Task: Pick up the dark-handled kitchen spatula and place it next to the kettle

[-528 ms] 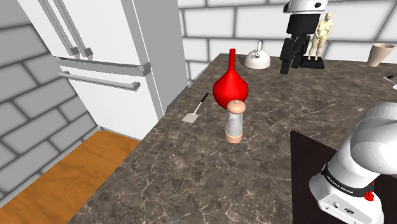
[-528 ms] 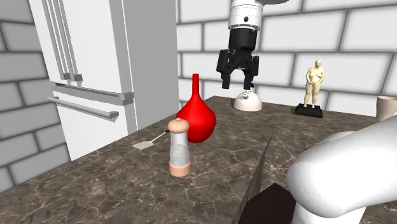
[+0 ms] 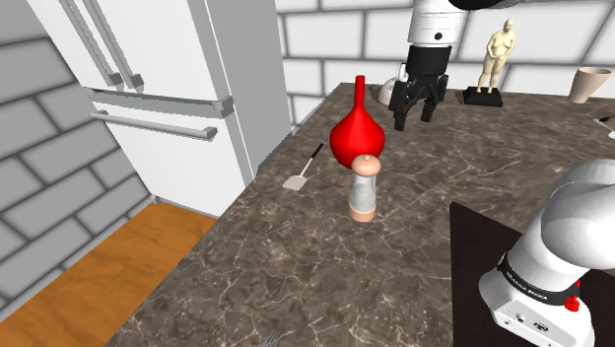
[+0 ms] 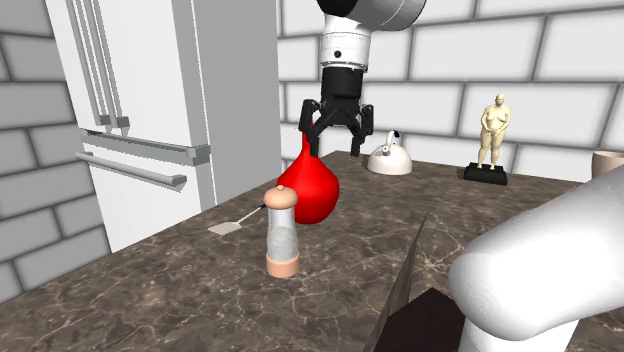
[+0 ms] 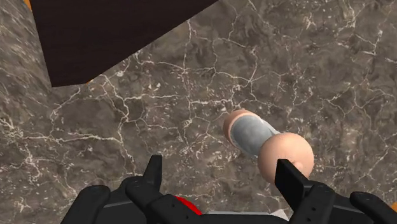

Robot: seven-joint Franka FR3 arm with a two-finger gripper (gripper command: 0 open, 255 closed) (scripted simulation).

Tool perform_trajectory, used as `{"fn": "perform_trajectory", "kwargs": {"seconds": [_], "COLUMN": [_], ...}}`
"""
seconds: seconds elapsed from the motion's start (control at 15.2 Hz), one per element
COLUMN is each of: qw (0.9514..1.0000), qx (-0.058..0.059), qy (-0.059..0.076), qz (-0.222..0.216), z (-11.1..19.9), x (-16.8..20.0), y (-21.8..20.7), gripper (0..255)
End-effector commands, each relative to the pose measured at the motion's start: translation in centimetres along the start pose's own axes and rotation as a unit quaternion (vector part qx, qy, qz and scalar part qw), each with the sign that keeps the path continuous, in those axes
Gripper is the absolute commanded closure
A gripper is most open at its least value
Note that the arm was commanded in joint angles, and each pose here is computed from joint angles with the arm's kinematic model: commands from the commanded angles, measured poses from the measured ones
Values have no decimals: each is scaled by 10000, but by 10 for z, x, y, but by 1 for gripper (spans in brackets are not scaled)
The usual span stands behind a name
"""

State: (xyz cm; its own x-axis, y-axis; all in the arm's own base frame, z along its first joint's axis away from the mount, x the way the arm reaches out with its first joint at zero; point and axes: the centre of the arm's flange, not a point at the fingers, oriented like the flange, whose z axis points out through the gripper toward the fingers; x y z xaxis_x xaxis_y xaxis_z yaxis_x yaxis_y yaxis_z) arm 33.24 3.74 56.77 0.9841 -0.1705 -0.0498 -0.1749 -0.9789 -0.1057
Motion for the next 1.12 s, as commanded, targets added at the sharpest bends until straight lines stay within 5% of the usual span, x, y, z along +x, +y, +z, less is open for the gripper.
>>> {"fn": "perform_trajectory", "kwargs": {"seconds": [0.0,0.53,1.06], "qw": [9994,9858,9548], "qx": [-28,-171,-310], "qy": [64,274,478], "qz": [349,1647,2916], "z": [15,68,118], "x": [15,85,170], "y": [-17,-73,-107], "gripper": [0,0,0]}}
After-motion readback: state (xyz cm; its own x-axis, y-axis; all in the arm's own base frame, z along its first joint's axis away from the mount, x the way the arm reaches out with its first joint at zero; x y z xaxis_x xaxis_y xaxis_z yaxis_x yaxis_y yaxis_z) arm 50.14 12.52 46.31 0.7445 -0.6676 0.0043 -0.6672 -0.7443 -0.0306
